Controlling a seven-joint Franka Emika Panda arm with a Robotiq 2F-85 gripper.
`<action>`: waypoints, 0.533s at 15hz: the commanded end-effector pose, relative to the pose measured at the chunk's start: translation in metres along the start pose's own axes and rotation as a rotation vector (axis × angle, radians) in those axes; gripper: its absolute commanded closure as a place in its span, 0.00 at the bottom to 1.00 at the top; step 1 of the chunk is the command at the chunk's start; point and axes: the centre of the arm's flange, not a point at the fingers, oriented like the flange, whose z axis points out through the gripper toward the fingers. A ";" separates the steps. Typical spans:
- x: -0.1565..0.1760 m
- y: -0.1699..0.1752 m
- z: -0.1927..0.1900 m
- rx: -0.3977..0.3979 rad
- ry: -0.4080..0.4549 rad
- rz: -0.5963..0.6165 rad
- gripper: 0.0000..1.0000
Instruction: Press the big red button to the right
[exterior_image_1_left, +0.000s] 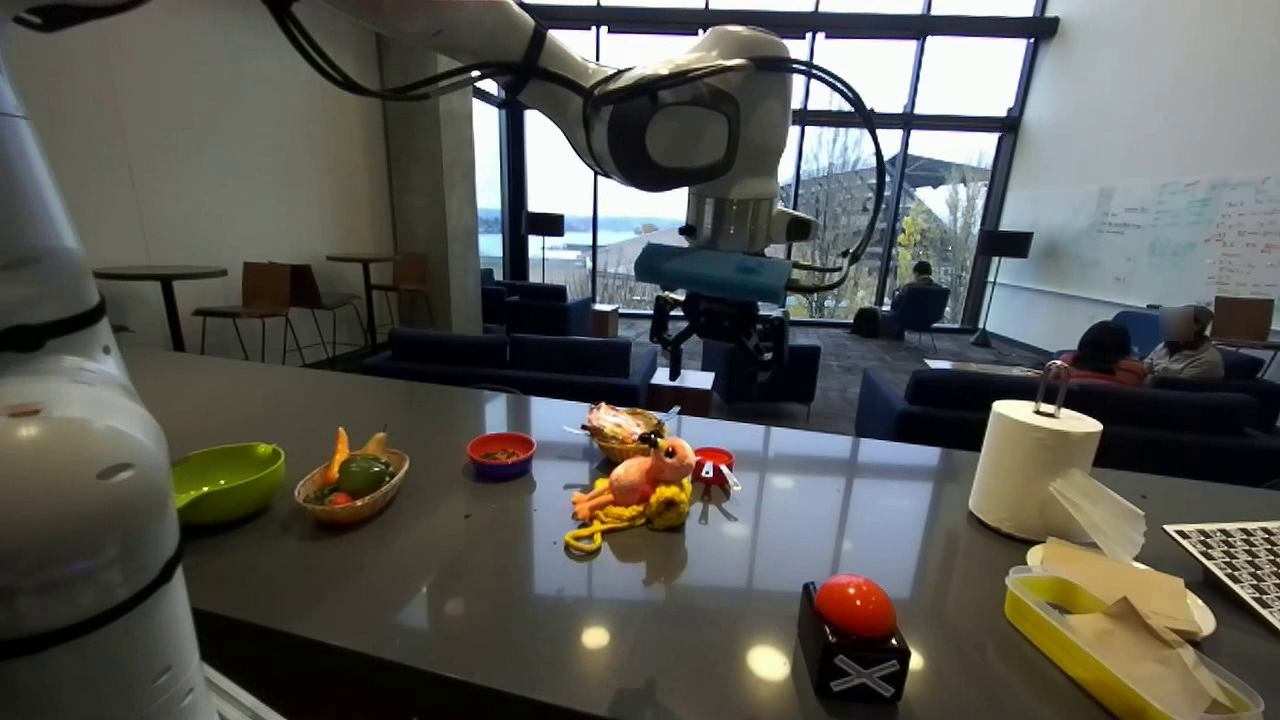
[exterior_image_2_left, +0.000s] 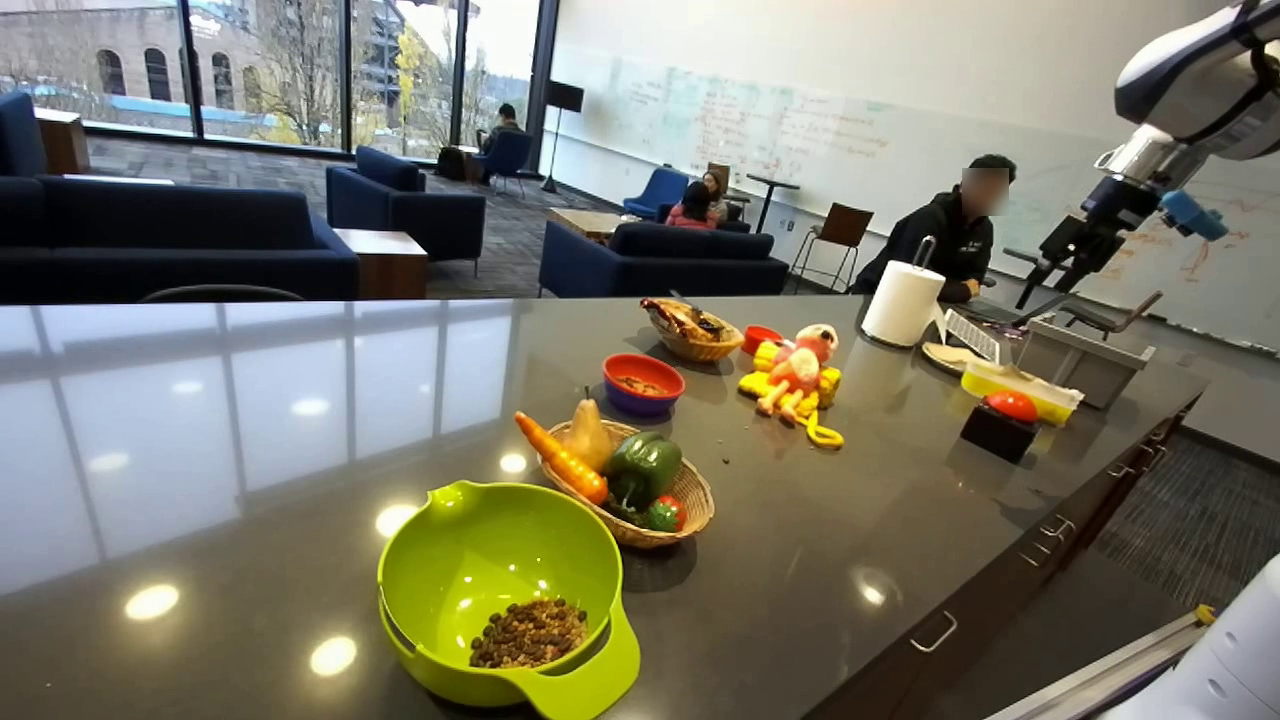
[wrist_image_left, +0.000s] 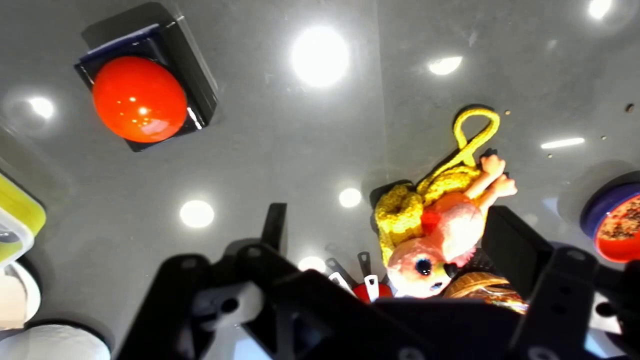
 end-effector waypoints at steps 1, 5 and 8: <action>0.009 0.044 -0.001 -0.042 -0.002 -0.006 0.00; 0.014 0.076 0.013 -0.054 -0.018 0.007 0.00; 0.020 0.096 0.031 -0.025 -0.035 0.037 0.00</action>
